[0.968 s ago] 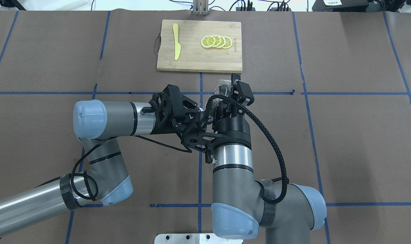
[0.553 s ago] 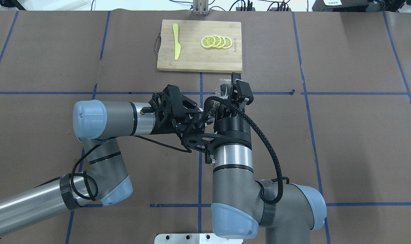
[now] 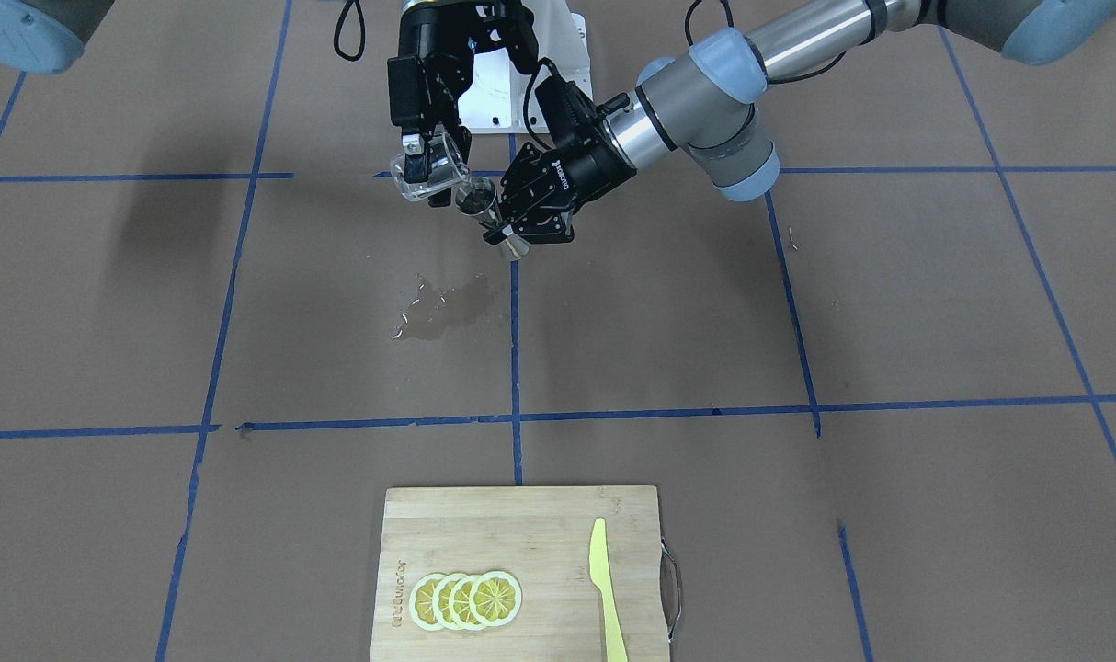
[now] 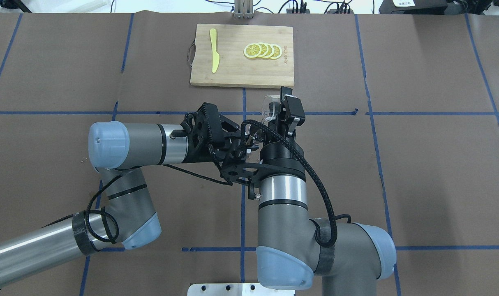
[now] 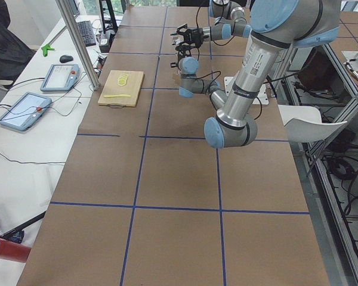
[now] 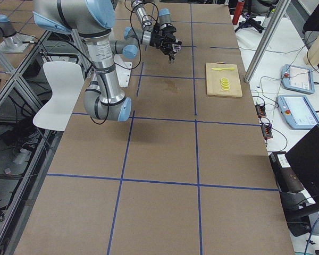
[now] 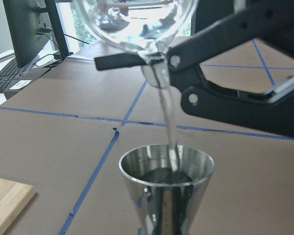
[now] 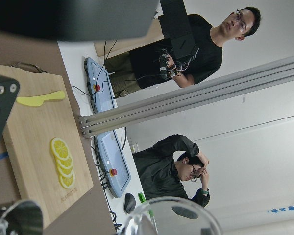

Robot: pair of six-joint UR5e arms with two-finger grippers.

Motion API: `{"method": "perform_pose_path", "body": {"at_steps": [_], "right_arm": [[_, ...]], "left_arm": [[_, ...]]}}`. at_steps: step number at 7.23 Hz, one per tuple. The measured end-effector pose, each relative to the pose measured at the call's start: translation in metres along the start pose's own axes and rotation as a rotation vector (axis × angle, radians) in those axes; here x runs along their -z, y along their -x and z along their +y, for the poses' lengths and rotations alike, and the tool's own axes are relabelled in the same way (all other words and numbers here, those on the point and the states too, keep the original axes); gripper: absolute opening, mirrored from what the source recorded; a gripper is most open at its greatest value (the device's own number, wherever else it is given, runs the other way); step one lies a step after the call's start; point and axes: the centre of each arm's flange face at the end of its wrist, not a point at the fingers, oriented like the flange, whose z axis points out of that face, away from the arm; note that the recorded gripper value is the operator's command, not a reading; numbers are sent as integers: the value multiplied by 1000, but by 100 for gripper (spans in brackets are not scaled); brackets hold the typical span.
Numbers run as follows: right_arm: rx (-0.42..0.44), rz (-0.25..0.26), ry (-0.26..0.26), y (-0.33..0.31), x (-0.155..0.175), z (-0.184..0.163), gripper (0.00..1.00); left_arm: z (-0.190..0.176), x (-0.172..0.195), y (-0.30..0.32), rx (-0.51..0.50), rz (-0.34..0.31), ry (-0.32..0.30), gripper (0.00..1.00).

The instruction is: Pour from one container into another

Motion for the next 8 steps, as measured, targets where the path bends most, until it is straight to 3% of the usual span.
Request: {"method": "perform_pose_path", "body": {"at_steps": [4, 5, 6, 8], "right_arm": [[-10, -1, -2, -2, 1, -1, 0], [-87, -8, -14, -8, 3, -7, 0], [-280, -44, -35, -15, 8, -13, 0], [-756, -166, -52, -27, 15, -10, 0]], "left_arm": [[0, 0, 0, -1, 1, -2, 0], [0, 0, 0, -2, 0, -2, 0], [0, 0, 0, -2, 0, -1, 0], [0, 1, 0, -1, 0, -2, 0]]}}
